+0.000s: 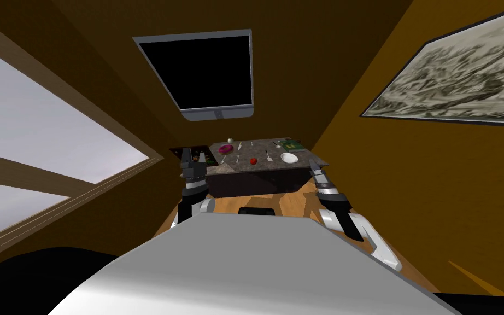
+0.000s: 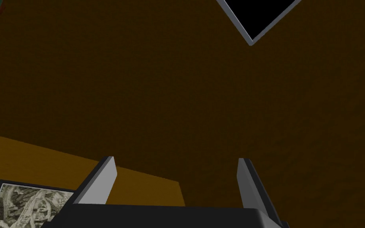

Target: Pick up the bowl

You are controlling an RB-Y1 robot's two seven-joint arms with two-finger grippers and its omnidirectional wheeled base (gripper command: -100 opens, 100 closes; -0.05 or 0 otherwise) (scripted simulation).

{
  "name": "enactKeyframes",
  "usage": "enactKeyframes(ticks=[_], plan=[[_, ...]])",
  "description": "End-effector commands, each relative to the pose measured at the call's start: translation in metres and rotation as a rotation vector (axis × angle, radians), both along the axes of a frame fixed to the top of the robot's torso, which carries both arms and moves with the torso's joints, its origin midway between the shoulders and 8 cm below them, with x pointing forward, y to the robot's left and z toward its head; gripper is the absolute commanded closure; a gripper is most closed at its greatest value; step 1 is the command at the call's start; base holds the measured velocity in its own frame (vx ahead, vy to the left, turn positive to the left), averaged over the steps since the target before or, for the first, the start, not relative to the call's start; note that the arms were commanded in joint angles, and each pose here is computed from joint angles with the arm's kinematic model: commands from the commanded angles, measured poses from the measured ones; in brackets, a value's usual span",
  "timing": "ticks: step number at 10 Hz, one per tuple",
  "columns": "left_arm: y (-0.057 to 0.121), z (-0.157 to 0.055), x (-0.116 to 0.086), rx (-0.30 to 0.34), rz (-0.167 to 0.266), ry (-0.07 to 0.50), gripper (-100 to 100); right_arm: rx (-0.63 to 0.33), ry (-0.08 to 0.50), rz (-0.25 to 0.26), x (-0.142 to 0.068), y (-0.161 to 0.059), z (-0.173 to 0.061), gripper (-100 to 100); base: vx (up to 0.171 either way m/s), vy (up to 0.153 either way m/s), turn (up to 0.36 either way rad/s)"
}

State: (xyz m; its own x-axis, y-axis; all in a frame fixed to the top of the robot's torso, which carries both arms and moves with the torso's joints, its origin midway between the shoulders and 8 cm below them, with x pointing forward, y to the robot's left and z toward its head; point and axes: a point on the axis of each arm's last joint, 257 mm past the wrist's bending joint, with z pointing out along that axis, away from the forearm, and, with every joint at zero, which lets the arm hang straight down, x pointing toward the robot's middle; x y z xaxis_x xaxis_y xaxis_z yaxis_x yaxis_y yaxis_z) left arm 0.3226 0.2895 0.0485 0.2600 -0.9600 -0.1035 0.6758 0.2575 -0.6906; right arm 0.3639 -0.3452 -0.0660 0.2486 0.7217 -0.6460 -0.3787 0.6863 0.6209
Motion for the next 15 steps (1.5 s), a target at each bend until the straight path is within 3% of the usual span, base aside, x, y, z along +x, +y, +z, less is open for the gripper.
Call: enactKeyframes(ticks=[1,2,3,10,13,14,15], plan=[[0.000,0.000,0.000,0.000,0.000,0.000,0,-0.100,0.026,-0.020,0.000,-0.010,-0.008,-100,-0.060,0.106,0.164],[0.000,0.000,0.000,0.000,0.000,0.000,0,-0.113,0.029,-0.020,0.000,-0.009,-0.009,-100,-0.043,0.088,0.093],[0.000,0.000,0.000,0.000,0.000,0.000,0,-0.194,0.051,-0.035,-0.001,-0.019,-0.017,-100,-0.043,0.098,0.213],[0.000,0.000,0.000,0.000,0.000,0.000,0,-0.509,0.153,-0.070,-0.004,-0.048,-0.051,-100,-0.029,0.081,0.141],[0.000,0.000,0.000,0.000,0.000,0.000,0,-0.678,0.221,-0.084,-0.009,-0.075,-0.072,-100,-0.001,0.080,0.173],[0.000,0.000,0.000,0.000,0.000,0.000,0,-0.704,0.230,-0.082,-0.009,-0.074,-0.076,-100,-0.007,0.069,0.070],[0.000,0.000,0.000,0.000,0.000,0.000,0,-0.771,0.262,-0.087,-0.012,-0.089,-0.085,-100,-0.009,0.086,0.146]])
